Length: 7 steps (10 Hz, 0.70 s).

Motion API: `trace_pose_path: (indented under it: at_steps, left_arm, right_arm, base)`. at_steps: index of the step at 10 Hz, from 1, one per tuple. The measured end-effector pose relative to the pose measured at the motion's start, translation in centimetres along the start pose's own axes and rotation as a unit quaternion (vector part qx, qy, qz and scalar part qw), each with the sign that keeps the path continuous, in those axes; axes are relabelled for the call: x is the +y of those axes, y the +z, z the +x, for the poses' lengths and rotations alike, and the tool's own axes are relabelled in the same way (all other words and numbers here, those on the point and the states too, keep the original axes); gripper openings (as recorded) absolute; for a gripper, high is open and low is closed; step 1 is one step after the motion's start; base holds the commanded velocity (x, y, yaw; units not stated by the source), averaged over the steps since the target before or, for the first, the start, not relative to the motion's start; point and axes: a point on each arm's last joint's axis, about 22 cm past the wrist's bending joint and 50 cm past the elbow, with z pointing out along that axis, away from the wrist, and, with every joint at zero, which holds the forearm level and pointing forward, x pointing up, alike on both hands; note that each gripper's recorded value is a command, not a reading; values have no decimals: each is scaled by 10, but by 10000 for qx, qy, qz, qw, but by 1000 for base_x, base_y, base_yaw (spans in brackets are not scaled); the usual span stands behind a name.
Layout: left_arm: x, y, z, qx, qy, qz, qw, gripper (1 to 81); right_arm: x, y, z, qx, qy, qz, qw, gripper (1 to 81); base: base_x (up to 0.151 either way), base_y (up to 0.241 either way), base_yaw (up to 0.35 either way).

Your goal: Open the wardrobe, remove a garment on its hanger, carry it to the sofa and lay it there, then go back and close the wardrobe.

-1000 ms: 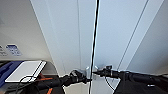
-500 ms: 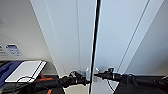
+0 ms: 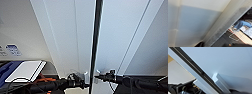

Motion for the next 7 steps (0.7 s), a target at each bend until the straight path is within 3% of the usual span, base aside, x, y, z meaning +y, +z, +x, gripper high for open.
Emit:
trace_pose_path:
  at_steps: [5,7]
  left_arm:
    - [16,-21,-15,-43,-33,-151,9999,811]
    - [19,-24,-15,-25,-22,-176,9998,811]
  right_arm:
    - [-8,-20,-20,42,160,68,9998,811]
    - [-10,-21,-24,-4,84,88,9999,811]
  base:
    - [0,0,0]
    - [0,0,0]
